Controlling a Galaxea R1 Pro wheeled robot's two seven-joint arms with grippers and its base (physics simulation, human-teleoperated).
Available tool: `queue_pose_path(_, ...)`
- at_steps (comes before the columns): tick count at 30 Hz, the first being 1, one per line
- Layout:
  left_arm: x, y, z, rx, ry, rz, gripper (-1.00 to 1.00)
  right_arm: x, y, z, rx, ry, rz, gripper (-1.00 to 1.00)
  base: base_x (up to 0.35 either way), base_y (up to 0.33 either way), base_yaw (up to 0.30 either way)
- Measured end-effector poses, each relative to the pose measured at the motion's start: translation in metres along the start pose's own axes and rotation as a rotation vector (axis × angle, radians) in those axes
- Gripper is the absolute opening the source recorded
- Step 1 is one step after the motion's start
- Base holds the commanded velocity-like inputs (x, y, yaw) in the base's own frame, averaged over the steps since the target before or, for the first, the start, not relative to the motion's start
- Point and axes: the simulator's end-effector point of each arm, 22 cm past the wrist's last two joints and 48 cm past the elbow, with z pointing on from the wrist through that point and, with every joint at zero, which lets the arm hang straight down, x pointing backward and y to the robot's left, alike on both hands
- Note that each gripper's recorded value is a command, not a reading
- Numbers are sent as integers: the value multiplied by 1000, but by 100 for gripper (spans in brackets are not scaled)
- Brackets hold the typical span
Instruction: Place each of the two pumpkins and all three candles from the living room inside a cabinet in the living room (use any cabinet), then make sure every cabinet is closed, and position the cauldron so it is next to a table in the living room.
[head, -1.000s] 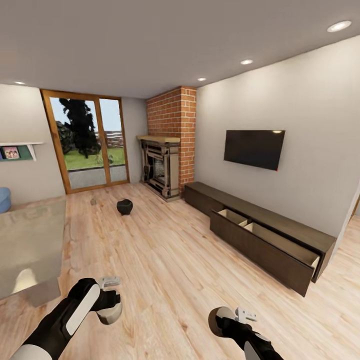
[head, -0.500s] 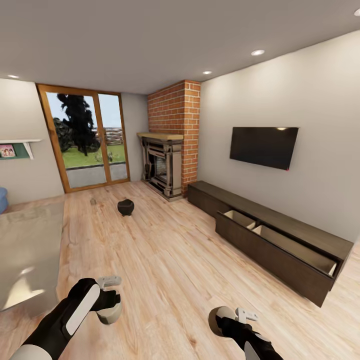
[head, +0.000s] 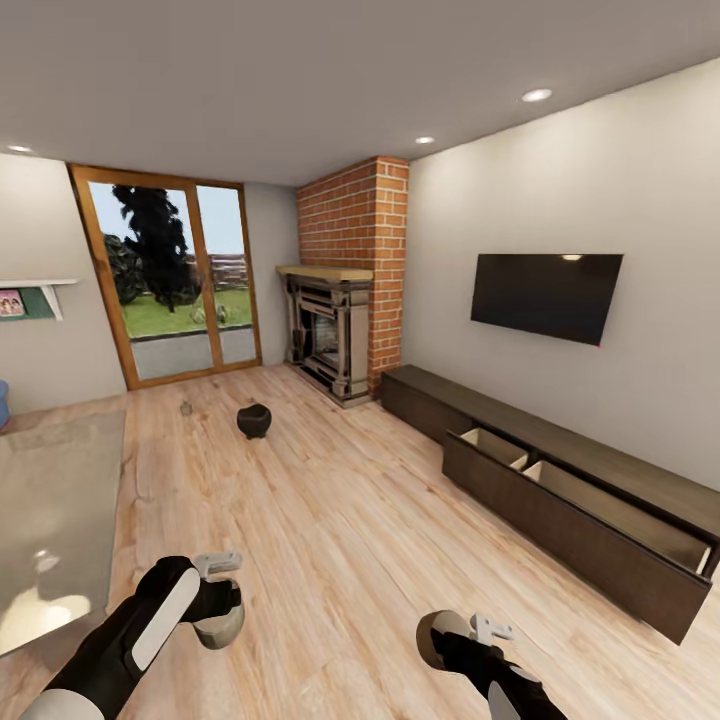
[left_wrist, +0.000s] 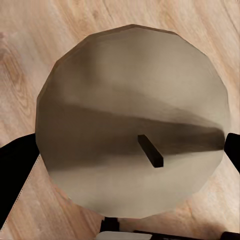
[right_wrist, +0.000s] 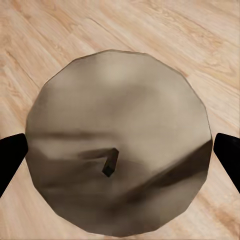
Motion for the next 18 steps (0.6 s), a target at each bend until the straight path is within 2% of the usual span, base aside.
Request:
queue_pose_path(9,0,0,0,1,0,0,-100,-1,0,0,0,-1,0,-100,287,88,0)
queue_pose_path(18,0,-1,0,2,0,0,-100,0,0,0,0,1,1,-100,287,11,-2)
